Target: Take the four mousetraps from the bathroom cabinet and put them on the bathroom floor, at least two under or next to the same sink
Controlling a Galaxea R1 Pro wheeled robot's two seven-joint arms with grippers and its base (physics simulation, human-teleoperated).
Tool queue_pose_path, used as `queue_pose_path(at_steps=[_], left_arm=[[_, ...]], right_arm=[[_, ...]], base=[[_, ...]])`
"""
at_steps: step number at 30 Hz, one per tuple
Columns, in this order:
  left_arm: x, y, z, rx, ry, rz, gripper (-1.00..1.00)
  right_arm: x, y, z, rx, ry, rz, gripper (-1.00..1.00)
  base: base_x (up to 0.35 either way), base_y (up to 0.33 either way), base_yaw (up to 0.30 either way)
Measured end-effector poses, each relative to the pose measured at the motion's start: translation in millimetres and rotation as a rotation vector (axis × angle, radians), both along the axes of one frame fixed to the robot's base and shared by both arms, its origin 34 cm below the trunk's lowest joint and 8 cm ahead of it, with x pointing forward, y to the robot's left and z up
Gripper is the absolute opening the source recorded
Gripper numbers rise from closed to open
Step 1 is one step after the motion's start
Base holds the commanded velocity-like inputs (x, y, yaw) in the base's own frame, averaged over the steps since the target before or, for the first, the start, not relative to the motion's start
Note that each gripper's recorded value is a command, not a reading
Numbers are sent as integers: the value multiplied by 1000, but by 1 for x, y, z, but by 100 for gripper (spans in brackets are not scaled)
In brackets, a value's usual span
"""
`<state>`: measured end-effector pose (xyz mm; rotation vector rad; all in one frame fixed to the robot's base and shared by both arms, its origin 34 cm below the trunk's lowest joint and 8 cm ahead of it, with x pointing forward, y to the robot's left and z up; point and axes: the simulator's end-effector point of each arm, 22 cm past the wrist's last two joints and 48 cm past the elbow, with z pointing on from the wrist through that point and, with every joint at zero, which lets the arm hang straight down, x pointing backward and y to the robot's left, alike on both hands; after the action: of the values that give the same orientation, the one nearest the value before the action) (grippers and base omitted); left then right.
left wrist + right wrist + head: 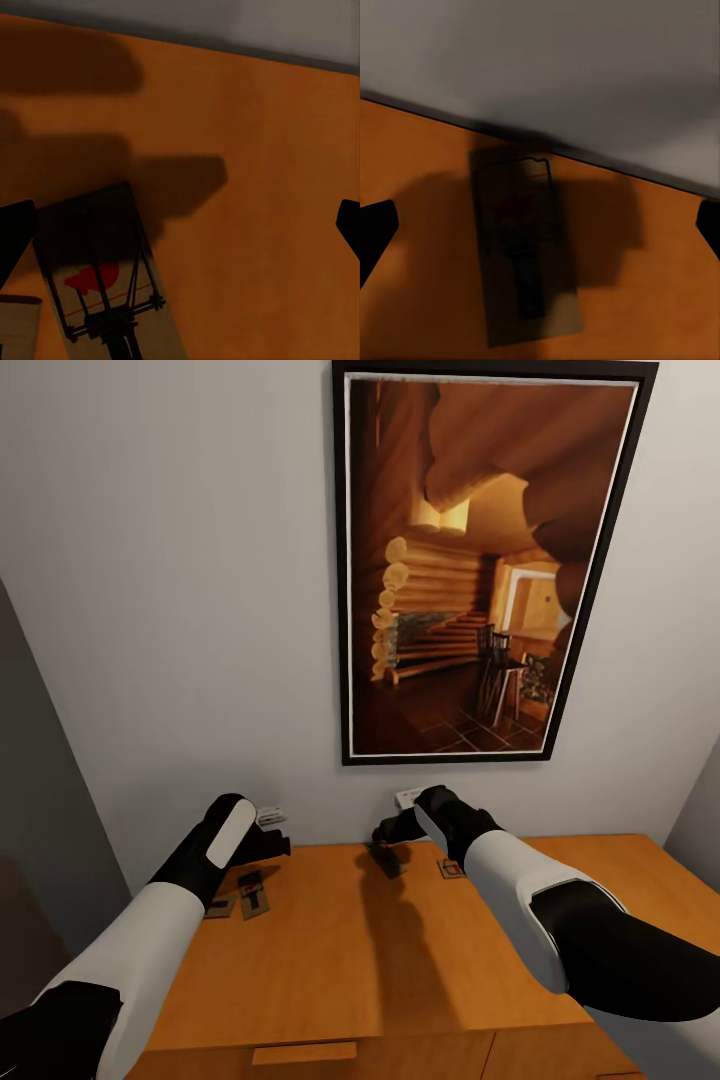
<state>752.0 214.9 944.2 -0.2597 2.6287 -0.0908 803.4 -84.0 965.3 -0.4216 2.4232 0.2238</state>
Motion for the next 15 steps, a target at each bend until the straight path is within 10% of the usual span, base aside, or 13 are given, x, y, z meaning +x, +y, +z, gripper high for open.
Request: queue_pose_path(at_steps=[15], left_arm=[[0,0,0,0,-1,1,100]], right_arm=[[-8,5,-10,15,24,17,100]], base=[[0,0,0]])
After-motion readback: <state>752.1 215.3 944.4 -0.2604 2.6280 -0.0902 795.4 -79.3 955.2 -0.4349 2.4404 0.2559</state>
